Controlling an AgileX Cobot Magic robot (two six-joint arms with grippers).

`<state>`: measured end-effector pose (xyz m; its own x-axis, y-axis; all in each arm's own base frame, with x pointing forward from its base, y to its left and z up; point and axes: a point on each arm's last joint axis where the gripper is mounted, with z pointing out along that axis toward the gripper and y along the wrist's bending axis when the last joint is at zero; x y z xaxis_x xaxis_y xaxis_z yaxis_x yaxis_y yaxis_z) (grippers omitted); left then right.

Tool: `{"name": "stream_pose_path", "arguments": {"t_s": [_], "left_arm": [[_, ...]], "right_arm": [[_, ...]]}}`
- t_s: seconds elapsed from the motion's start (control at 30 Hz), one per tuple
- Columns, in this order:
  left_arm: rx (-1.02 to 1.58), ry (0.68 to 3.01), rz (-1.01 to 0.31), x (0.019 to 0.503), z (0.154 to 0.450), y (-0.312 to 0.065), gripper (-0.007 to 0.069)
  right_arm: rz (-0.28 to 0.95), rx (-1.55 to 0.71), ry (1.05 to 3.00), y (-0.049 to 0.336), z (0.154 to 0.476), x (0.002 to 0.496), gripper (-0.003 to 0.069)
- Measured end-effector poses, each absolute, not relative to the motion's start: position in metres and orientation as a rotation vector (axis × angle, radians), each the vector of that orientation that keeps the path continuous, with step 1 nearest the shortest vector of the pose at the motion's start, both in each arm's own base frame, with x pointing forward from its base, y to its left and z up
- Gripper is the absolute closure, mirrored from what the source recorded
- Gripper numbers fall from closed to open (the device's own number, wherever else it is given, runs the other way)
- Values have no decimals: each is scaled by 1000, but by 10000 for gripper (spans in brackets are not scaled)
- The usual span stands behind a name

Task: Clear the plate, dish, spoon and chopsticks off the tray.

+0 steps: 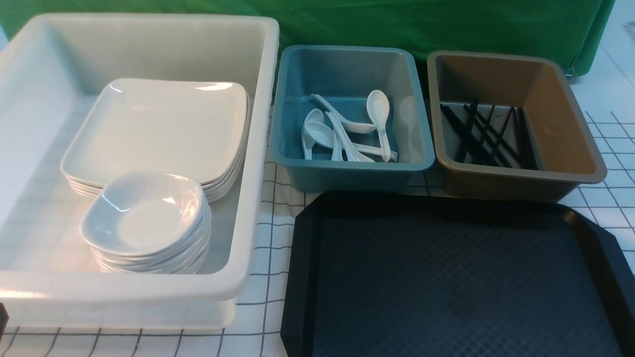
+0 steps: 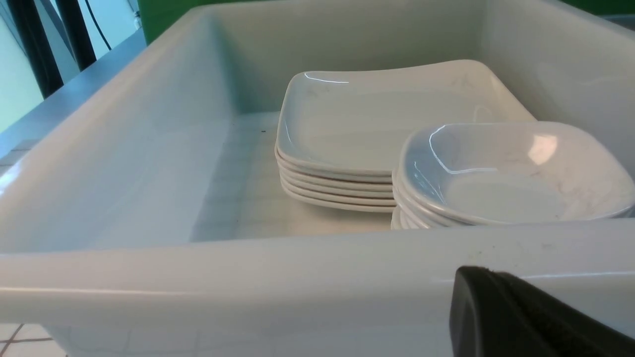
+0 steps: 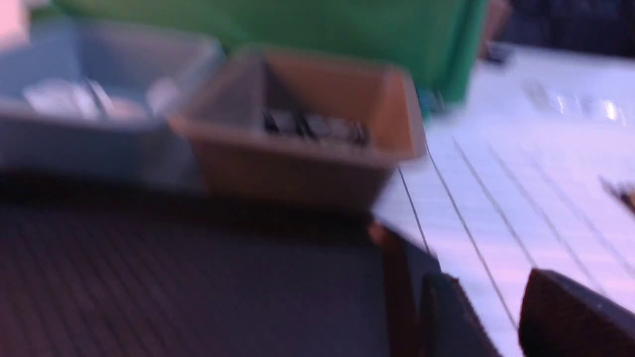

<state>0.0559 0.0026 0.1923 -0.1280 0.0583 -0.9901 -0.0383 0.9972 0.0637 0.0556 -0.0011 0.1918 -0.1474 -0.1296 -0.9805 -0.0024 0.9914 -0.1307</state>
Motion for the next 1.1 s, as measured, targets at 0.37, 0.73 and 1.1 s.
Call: {"name": "stream_pose_path", "arguments": {"t_s": [0.37,0.73,1.1], "left_arm": [[16,1696,84,56,192,3,620],[15,1696,83,56,192,3,620],[15,1696,83,56,192,3,620]], "right_arm": [[-97,-130,1739,0,188,56,419],[-89,-126,1740,0,187,56,419],[-89,-126,1741,0,187,56,419]]}}
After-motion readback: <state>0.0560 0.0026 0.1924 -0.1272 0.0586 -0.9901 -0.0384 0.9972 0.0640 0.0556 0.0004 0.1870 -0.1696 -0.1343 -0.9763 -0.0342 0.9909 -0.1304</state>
